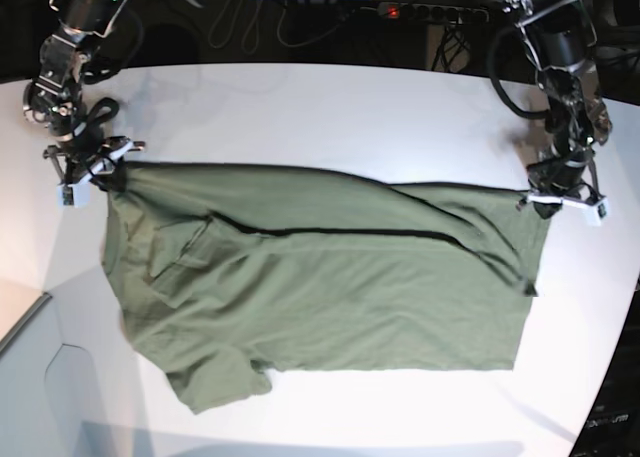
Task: Layout the t-shirt on the table in an organized manner, then fold the t-shirt properly
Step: 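Pull the shirt's edge with both grippers to straighten it flat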
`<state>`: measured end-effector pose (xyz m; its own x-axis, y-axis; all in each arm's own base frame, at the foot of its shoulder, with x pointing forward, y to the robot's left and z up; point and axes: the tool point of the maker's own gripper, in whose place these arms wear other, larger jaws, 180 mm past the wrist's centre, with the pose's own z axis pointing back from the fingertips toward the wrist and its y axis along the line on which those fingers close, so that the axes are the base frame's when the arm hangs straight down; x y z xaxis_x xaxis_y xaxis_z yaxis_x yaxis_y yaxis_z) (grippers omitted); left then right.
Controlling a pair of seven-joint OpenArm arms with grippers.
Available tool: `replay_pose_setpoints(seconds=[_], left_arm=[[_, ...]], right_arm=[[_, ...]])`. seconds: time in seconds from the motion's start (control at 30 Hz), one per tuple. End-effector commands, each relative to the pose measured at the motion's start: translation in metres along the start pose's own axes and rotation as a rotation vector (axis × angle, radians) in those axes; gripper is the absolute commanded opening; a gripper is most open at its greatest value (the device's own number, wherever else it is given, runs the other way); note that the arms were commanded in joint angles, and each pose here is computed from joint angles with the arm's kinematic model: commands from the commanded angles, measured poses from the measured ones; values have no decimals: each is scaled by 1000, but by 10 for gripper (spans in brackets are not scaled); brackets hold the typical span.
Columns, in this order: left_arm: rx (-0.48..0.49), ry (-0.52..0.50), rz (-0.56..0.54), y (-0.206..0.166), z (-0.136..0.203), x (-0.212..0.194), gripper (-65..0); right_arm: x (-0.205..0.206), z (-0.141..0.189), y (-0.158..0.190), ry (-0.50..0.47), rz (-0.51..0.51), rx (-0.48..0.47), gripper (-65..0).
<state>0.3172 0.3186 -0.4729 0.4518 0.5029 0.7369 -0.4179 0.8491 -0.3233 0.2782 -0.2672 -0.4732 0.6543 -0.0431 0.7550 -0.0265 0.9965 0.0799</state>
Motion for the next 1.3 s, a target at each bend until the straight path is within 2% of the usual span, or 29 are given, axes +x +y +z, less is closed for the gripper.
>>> replay_pose_setpoints(seconds=[0.0, 0.2, 0.47, 0.57, 0.67, 0.87, 1.03, 1.27], left_arm=[[27, 14, -20, 9, 2, 2, -648], [23, 55, -77, 11, 14, 15, -648], [-18, -42, -178, -19, 36, 78, -648], [-28, -61, -204, -26, 42, 89, -648], [-20, -44, -209, -20, 45, 79, -648], [16, 22, -190, 0, 58, 42, -648], [72, 47, -124, 25, 69, 20, -648], [97, 106, -110, 37, 84, -12, -648]], right_arm=[[3, 0, -6, 17, 21, -9, -650], [39, 9, -23, -46, 97, -48, -650], [123, 31, -28, -234, 209, -111, -650], [132, 34, -27, -256, 222, -118, -650], [125, 33, -28, -239, 214, -114, -650], [70, 42, -29, -126, 212, -107, -650], [26, 57, -31, -34, 217, -105, -650], [-20, 81, -39, 44, 177, -136, -650]])
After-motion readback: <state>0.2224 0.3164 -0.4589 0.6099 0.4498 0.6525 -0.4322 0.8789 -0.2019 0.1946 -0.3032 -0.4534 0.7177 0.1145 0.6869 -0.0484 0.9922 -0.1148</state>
